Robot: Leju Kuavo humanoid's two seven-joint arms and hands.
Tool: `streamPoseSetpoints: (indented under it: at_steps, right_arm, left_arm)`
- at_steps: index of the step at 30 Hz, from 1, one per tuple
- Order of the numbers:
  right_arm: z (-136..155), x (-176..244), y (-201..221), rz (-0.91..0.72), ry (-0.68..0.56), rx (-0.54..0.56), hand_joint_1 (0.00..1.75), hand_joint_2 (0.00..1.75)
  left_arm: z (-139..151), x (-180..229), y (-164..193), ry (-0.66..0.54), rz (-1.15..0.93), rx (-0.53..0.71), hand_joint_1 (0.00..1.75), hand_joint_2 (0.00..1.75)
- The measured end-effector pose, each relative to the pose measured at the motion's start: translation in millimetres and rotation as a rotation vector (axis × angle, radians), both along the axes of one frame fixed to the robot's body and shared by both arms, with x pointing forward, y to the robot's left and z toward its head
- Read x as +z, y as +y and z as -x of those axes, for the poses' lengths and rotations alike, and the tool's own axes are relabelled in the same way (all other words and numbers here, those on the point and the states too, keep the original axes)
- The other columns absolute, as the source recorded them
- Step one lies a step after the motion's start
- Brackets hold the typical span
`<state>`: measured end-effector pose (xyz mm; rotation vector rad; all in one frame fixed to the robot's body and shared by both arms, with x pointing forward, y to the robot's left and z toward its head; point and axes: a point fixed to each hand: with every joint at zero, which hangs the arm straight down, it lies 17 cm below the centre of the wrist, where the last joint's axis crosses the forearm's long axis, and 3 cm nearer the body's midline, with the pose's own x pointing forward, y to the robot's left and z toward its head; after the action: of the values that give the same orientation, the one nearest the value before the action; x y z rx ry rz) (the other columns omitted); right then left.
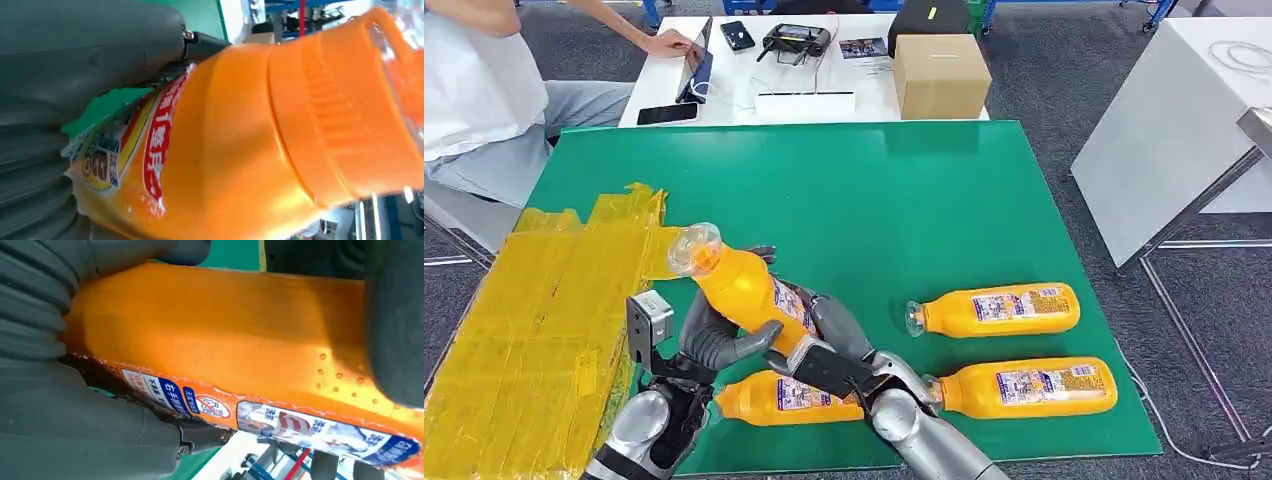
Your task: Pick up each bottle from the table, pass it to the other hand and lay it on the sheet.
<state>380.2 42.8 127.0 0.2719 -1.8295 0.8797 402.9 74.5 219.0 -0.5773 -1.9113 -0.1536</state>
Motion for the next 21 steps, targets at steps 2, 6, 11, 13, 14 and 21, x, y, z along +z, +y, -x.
streamPoseSetpoints:
  at_steps: [2, 6, 11, 13, 14, 21]
  right_arm:
    - [0.1, -0.2, 0.1, 0.001, 0.000, 0.000, 1.75, 1.75]
    - [0.9, -1.5, 0.8, 0.003, 0.002, 0.003, 1.75, 1.75]
    - [1.2, -1.3, 1.2, 0.003, 0.000, 0.000, 1.75, 1.75]
    - [1.0, -1.1, 1.0, 0.002, -0.001, -0.001, 1.75, 1.75]
    - [1.0, -1.1, 1.0, 0.002, -0.001, -0.001, 1.75, 1.75]
    - [-5.2, 8.3, -6.3, -0.027, -0.039, -0.059, 0.00, 1.75]
  left_arm:
    - [-0.4, -1.0, -0.1, 0.003, -0.001, 0.000, 1.75, 1.75]
    - [-1.9, -1.8, -0.1, 0.004, -0.004, 0.001, 1.75, 1.75]
    - [-4.3, -2.1, 3.3, 0.006, -0.002, 0.021, 1.75, 1.75]
    - [-4.8, -2.1, 4.1, 0.006, -0.001, 0.025, 1.75, 1.75]
    - [-5.0, -2.1, 4.4, 0.006, -0.001, 0.026, 1.75, 1.75]
    - [-12.3, 2.3, 20.5, -0.049, -0.049, 0.156, 1.75, 1.75]
